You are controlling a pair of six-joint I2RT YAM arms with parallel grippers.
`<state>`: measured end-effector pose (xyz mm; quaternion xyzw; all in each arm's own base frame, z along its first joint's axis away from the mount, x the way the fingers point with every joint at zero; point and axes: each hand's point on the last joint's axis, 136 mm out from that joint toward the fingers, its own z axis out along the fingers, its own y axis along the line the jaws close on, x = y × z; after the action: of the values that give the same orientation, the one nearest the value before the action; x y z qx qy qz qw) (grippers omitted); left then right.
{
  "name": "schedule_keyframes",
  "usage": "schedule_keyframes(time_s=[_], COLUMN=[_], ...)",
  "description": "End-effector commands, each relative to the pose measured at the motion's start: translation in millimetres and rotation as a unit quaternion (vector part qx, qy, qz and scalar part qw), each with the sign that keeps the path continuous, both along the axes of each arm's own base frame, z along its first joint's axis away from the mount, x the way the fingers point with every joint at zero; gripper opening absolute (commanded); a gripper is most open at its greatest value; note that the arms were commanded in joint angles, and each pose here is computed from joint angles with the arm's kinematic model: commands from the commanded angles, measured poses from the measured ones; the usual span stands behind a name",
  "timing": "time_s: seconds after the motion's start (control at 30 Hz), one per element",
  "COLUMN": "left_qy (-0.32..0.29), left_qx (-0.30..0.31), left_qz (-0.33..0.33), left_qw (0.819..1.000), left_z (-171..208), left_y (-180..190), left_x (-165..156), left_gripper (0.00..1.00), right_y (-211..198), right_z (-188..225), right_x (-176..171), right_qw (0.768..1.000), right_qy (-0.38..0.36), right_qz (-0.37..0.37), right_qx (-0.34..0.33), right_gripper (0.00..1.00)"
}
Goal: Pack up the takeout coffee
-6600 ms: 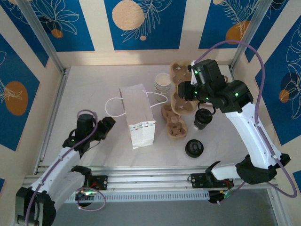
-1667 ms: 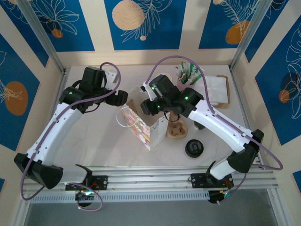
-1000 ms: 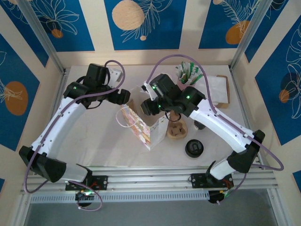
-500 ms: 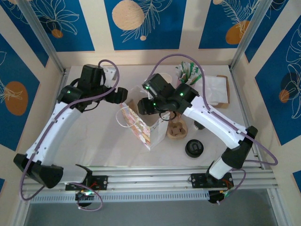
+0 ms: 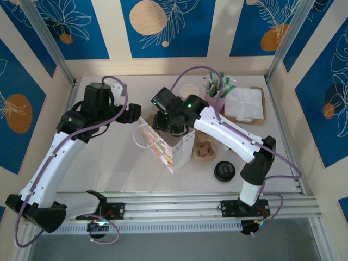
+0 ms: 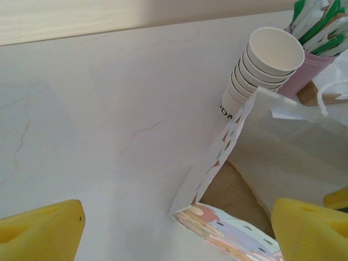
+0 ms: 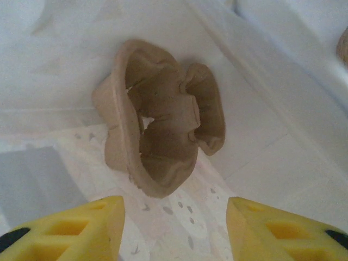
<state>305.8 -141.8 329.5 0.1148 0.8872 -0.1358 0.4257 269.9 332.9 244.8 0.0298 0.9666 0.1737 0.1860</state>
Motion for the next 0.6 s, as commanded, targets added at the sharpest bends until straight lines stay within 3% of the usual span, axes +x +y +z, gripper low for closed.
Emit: schedule_keyframes(time_s=[0.0,0.57], left_qy=[-0.008,0.012], left_qx=[-0.011,-0.044], left_qz=[0.016,0.021], left_qw=[1.000,0.999], left_z=[4.5,-7.0], left_y=[7.1,2.2], left_x=[-2.6,-7.5], left_gripper=[0.89,0.86], right_y=[-0.3,15.4], right_z=[8.6,-30.0], right_x=[6.1,22.2], right_qw=[0.999,0.995], right_qy=[-0.010,0.013], right_qz=[-0.045,-0.100], right_qx=[0.010,0.017], right_gripper=[0.55,0.58])
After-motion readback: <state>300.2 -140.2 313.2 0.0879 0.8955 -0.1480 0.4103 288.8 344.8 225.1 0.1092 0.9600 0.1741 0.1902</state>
